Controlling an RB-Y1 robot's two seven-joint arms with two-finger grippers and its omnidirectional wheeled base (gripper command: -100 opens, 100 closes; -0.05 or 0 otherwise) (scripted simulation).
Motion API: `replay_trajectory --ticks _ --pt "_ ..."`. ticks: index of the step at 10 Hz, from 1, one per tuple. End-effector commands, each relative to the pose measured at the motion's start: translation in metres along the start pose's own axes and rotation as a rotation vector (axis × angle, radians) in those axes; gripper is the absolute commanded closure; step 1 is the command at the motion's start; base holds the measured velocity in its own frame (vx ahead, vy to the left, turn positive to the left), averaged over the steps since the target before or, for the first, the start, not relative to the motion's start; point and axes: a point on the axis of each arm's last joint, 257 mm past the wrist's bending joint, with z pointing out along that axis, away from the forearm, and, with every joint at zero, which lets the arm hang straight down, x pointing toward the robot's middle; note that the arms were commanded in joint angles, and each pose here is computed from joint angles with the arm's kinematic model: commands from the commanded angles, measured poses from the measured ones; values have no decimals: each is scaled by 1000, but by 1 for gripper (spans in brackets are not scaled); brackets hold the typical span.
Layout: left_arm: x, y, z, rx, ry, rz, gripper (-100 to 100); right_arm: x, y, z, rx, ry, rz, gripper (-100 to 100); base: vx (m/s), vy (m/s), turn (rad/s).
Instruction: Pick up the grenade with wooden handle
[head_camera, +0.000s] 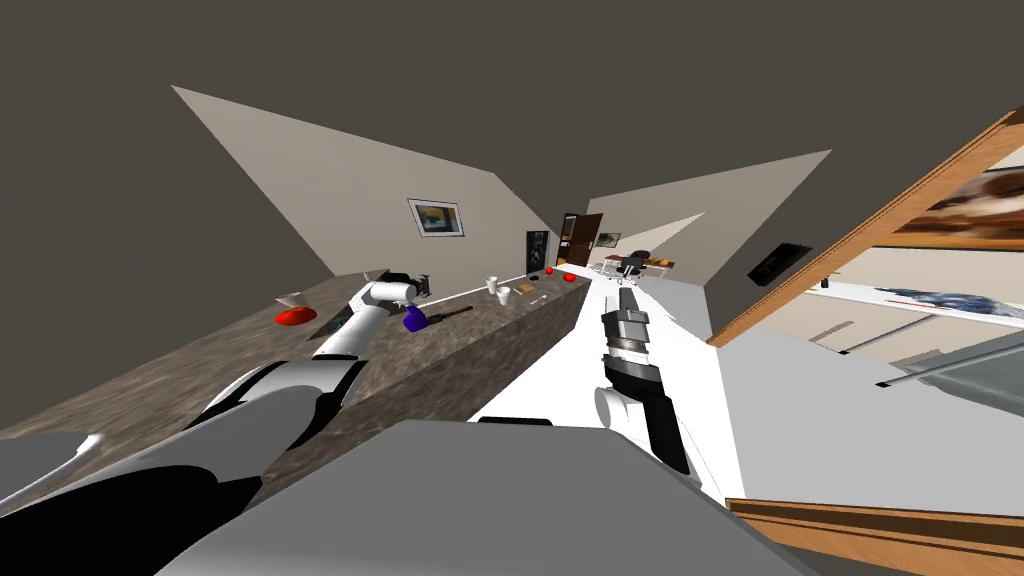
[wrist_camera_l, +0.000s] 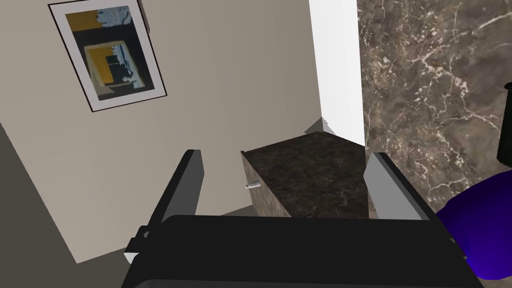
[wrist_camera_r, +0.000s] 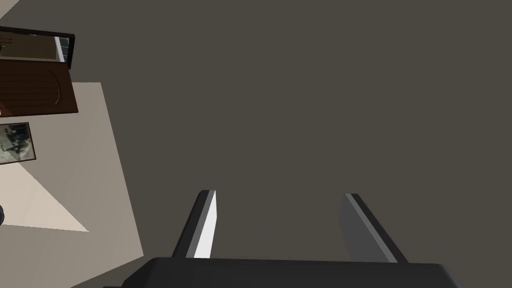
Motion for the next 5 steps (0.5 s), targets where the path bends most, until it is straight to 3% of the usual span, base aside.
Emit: replay_trajectory --ticks 1,3,4,5 --pt "-30 2 -1 -50 -43 -44 -100 0 0 0 0 0 0 0 -3 -17 -247" --pt "-32 13 -2 -89 -50 -46 -100 0 0 0 0 0 0 0 -2 -7 -37" --pt "-54 11 -5 -124 -80 -85 -100 0 0 0 0 0 0 0 1 -20 -223" --pt "-58 22 -5 -159 -90 -91 -100 0 0 0 0 0 0 0 1 -11 -118"
